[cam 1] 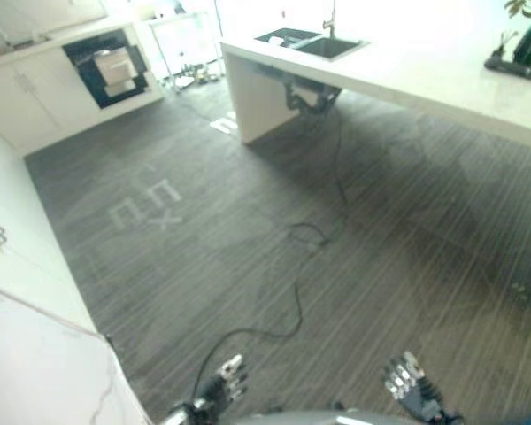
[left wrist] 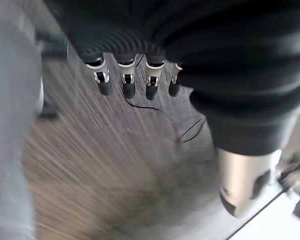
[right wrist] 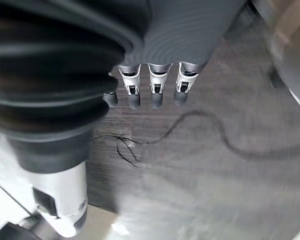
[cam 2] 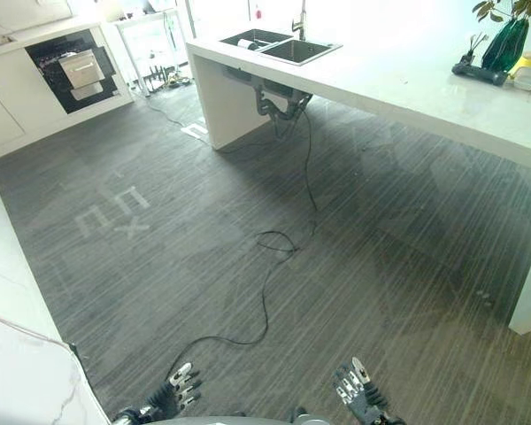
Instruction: Place the dishes in the dishwasher.
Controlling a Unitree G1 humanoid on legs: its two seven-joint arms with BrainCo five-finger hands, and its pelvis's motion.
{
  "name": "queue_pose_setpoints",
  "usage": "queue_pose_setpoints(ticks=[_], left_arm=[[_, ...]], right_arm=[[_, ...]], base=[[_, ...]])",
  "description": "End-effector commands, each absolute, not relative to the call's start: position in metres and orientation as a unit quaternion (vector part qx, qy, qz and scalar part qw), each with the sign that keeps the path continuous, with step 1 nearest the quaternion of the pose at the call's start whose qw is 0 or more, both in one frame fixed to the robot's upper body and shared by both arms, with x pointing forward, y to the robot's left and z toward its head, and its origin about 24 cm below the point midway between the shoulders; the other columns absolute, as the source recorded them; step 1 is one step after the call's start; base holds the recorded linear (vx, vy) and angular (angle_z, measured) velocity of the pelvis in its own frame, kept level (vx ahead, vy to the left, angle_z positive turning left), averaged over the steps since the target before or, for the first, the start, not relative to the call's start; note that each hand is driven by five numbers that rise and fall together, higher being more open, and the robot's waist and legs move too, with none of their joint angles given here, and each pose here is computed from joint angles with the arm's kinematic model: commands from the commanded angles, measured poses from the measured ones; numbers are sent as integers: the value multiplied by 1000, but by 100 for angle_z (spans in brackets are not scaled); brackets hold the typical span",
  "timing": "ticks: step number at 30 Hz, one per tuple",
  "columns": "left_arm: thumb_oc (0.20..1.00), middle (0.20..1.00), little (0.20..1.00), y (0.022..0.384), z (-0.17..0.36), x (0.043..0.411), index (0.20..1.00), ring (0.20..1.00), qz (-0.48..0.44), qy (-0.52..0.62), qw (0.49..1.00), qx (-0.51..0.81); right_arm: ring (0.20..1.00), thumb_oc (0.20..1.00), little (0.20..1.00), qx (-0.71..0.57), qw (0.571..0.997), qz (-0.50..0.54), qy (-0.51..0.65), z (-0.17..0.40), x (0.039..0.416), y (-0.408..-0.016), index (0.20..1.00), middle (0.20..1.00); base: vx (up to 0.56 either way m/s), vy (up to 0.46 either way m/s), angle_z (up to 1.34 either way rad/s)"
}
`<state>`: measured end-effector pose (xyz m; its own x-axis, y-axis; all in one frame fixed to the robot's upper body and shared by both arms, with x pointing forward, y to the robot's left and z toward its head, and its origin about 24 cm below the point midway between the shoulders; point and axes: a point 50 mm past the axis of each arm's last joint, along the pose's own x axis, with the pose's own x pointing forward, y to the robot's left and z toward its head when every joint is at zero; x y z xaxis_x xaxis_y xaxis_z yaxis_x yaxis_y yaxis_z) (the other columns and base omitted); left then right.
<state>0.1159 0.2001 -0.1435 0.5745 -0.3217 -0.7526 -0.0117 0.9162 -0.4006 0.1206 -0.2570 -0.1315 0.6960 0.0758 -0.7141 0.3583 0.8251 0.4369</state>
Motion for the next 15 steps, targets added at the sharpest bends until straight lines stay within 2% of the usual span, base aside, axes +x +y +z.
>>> queue_pose_setpoints(ticks=[1,3,5,7,13,15], left_arm=[[1000,1000,1000,193,-135,148,1000,1000,-148,425,888,-90],[1000,1000,1000,194,-135,150,1000,1000,-170,441,880,-45],[1000,1000,1000,194,-140,149,1000,1000,-171,476,863,10],[1000,1000,1000,196,-147,140,1000,1000,-156,519,840,32],[1000,1000,1000,183,-157,126,1000,1000,-99,573,811,-59],[1000,1000,1000,180,-158,122,1000,1000,-80,575,808,-99]], right_arm=[[1000,1000,1000,176,907,-43,379,-124,148,-254,1000,1000],[1000,1000,1000,115,898,-35,422,-128,147,-254,1000,1000],[1000,1000,1000,71,865,-36,496,-137,135,-255,1000,1000],[1000,1000,1000,53,848,-28,527,-143,127,-252,1000,1000],[1000,1000,1000,30,843,-20,537,-148,125,-241,1000,1000],[1000,1000,1000,58,841,-17,537,-149,125,-235,1000,1000]], base=[[-17,-29,3],[-29,-39,4],[-26,-58,2],[7,-66,1],[13,-97,1],[-14,-164,3]])
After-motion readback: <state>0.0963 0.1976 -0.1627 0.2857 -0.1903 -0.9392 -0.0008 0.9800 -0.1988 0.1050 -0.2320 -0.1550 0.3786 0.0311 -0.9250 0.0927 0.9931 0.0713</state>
